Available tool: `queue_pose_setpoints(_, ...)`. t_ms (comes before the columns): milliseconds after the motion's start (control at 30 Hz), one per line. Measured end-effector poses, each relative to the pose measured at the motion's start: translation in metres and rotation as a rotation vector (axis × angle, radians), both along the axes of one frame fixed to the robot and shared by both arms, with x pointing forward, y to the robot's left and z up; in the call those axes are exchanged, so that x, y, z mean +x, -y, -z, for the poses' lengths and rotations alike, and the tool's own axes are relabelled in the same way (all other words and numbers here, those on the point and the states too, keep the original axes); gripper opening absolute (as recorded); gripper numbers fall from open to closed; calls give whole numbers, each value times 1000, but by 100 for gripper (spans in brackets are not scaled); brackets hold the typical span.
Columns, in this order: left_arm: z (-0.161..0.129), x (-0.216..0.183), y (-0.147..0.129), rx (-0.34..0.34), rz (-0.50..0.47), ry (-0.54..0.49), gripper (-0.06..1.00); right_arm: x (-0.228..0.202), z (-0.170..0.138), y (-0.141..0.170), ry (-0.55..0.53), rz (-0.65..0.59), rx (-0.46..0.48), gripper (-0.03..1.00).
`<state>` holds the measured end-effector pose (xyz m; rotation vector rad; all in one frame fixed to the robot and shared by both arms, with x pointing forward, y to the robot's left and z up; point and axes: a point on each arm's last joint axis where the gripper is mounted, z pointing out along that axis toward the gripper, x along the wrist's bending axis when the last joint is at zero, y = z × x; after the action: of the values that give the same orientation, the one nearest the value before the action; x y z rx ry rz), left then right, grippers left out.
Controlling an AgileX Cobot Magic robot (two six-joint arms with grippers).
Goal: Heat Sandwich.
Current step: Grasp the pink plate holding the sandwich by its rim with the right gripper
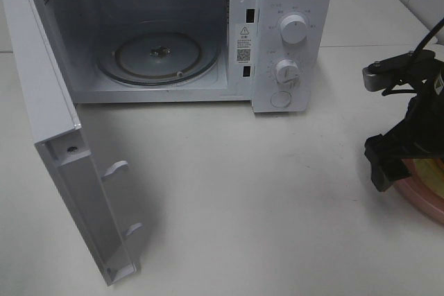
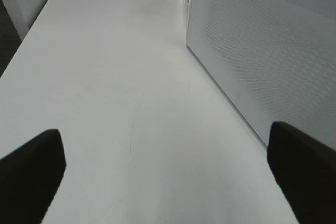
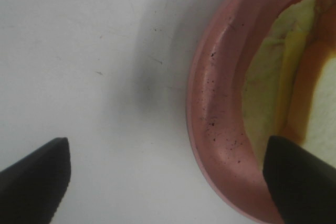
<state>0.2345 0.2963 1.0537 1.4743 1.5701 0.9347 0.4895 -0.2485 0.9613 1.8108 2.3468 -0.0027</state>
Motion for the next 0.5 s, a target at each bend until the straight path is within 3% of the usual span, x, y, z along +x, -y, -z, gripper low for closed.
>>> queue_pose_setpoints(500, 0, 0, 0, 0, 0, 0, 99, 17, 31, 7, -52, 35, 2, 92)
